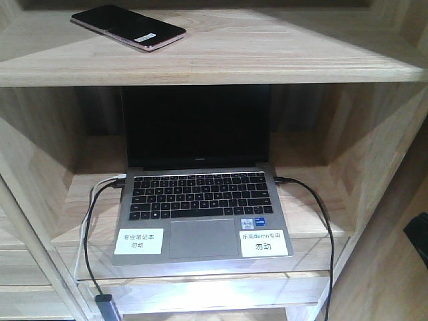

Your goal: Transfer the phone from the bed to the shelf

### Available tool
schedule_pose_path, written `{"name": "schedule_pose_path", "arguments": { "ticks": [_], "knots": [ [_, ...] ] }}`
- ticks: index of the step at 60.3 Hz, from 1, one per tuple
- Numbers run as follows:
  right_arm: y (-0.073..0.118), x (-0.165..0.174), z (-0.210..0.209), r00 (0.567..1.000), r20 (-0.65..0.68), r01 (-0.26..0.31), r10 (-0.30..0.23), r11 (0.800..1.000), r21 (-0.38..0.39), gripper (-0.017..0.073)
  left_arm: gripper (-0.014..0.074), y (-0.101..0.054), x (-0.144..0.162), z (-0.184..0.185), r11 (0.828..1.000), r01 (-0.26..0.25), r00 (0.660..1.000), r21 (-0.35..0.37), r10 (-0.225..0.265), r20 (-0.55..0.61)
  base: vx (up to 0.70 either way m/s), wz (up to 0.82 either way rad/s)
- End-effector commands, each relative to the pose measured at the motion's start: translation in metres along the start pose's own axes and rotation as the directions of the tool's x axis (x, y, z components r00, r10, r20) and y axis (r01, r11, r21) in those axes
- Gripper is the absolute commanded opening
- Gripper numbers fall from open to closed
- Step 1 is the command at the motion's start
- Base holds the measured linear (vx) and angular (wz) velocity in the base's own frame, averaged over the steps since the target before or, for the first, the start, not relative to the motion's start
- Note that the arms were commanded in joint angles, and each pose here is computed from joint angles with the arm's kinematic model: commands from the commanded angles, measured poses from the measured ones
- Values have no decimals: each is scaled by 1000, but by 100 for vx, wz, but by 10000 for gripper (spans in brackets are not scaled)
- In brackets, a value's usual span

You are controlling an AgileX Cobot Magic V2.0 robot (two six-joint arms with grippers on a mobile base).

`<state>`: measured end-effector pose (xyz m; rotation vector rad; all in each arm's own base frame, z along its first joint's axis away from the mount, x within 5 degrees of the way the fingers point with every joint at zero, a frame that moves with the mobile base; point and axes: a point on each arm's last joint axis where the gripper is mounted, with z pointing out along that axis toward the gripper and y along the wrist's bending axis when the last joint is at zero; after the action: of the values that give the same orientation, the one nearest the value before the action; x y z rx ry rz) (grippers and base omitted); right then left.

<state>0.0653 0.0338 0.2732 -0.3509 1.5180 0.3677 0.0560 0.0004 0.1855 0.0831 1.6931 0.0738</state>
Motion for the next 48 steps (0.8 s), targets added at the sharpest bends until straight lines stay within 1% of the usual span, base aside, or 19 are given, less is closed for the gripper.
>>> {"name": "schedule_pose_path", "arguments": {
  "ticks": [1,27,34,37,48],
  "knots": [
    [-4,-12,0,998,57,3,-5,999,41,-3,1,1,-15,-3,1000,9,994,-3,-8,106,0,0],
    [-4,-12,0,998,57,3,-5,999,41,-3,1,1,-15,-3,1000,9,994,-3,-8,106,0,0],
    [-4,-12,0,998,55,9,-11,999,42,-3,1,1,-15,-3,1000,9,994,-3,-8,106,0,0],
    [-4,-12,0,998,53,20,-22,999,45,-3,1,1,-15,-3,1000,9,994,-3,-8,106,0,0],
    [-5,-11,0,999,45,10,-12,998,57,-3,1,1,-15,-3,1000,9,994,-3,-8,106,0,0]
  ]
}}
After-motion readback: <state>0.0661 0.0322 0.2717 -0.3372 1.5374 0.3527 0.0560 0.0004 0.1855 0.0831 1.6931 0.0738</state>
